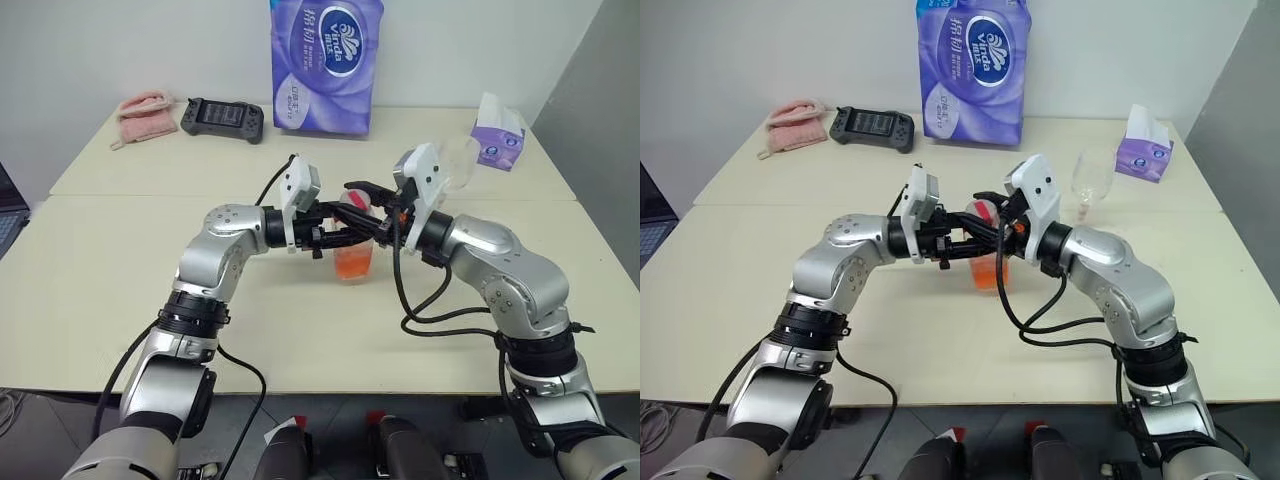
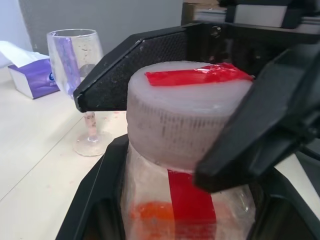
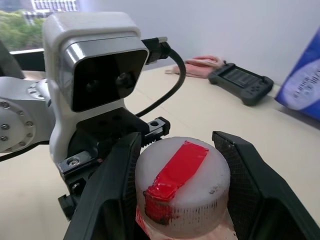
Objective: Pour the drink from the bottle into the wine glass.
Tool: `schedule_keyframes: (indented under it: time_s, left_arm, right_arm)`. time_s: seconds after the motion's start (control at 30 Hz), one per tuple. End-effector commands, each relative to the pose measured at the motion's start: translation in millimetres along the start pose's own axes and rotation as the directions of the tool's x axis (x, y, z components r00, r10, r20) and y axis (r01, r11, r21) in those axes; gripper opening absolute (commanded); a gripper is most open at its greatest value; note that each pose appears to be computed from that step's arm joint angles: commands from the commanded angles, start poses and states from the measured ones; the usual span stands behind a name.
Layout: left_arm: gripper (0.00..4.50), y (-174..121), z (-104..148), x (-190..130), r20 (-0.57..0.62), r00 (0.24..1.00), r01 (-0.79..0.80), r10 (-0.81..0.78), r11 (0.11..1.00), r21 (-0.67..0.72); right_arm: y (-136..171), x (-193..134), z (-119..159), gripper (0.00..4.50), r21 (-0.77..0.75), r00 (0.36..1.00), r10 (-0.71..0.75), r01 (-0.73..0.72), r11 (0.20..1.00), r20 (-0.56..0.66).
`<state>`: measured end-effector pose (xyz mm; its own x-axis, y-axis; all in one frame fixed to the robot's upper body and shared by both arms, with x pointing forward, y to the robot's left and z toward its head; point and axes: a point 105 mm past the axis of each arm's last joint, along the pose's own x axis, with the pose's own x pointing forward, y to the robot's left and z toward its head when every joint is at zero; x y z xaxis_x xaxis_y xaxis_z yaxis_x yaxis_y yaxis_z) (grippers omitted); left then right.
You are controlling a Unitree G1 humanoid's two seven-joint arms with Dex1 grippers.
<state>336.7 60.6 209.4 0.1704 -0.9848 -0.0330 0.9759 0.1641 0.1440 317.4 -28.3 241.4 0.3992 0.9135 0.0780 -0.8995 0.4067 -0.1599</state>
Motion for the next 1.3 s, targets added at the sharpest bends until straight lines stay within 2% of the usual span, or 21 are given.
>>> schedule_keyframes:
  time_s: [0.03, 0.1, 0.2, 0.3, 0.43, 0.47, 0.57, 0.7, 0.93, 1.13, 1.23, 1.3]
  left_arm:
    - [2.18, -28.9, 20.4, -4.4, 0.046, 0.984, 0.172, -0.173, 0.985, 0.023]
    - [2.18, -37.7, 21.1, -7.4, 0.032, 0.975, 0.221, -0.221, 0.975, 0.005]
    - [2.18, -33.3, 25.3, -7.8, 0.031, 0.98, 0.198, -0.198, 0.98, 0.002]
    - [2.18, -18.4, 21.8, -12.0, 0.024, 0.992, 0.12, -0.12, 0.993, 0.009]
    - [2.18, -1.8, 19.4, -20.8, 0.025, 0.999, 0.029, -0.03, 0.999, 0.016]
    - [2.18, -0.1, 19.8, -21.7, 0.028, 0.999, 0.019, -0.019, 1.0, 0.018]
    - [2.18, 4.4, 19.6, -22.3, 0.038, 0.999, -0.015, 0.014, 1.0, 0.019]
    - [2.18, 6.7, 17.5, -19.5, 0.045, 0.998, -0.034, 0.033, 0.999, 0.019]
    - [2.18, 6.7, 17.4, -14.7, 0.045, 0.999, -0.019, 0.018, 1.0, 0.02]
    - [2.18, 6.9, 17.0, -12.3, 0.044, 0.999, -0.017, 0.016, 1.0, 0.024]
    - [2.18, 5.2, 17.9, -12.9, 0.042, 0.999, -0.012, 0.011, 1.0, 0.027]
    - [2.18, 5.0, 18.1, -13.0, 0.043, 0.999, -0.013, 0.012, 1.0, 0.028]
  right_arm:
    - [33.5, -1.4, 20.7, 1.94, -0.084, 0.916, 0.4, -0.395, 0.915, 0.044]
    - [21.4, 3.4, 12.4, 1.94, -0.069, 0.904, 0.427, -0.425, 0.902, 0.006]
    - [-4.0, 0.4, 12.0, 1.94, -0.007, 0.925, 0.379, -0.379, 0.925, 0.01]
    - [-16.2, -13.9, 17.2, 2.94, 0.014, 0.945, 0.326, -0.327, 0.945, 0.028]
    - [-23.8, -37.7, 26.1, 4.37, -0.044, 0.984, 0.176, -0.175, 0.984, 0.006]
    - [-21.5, -41.9, 27.7, 4.44, -0.047, 0.989, 0.15, -0.15, 0.988, 0.002]
    - [-12.7, -47.8, 29.8, 4.44, -0.089, 0.999, 0.036, -0.036, 0.995, 0.0]
    - [0.8, -34.0, 30.6, 4.44, -0.091, 0.996, -0.078, 0.081, 0.992, 0.04]
    - [12.7, -1.6, 24.9, 4.44, -0.058, 0.987, -0.145, 0.149, 0.987, 0.071]
    - [8.3, 5.3, 17.3, 4.44, -0.038, 0.982, -0.172, 0.175, 0.984, 0.072]
    - [8.5, 4.7, 17.9, 3.87, -0.032, 0.984, -0.163, 0.166, 0.986, 0.077]
    - [8.7, 4.3, 18.0, 3.15, -0.026, 0.984, -0.16, 0.162, 0.986, 0.08]
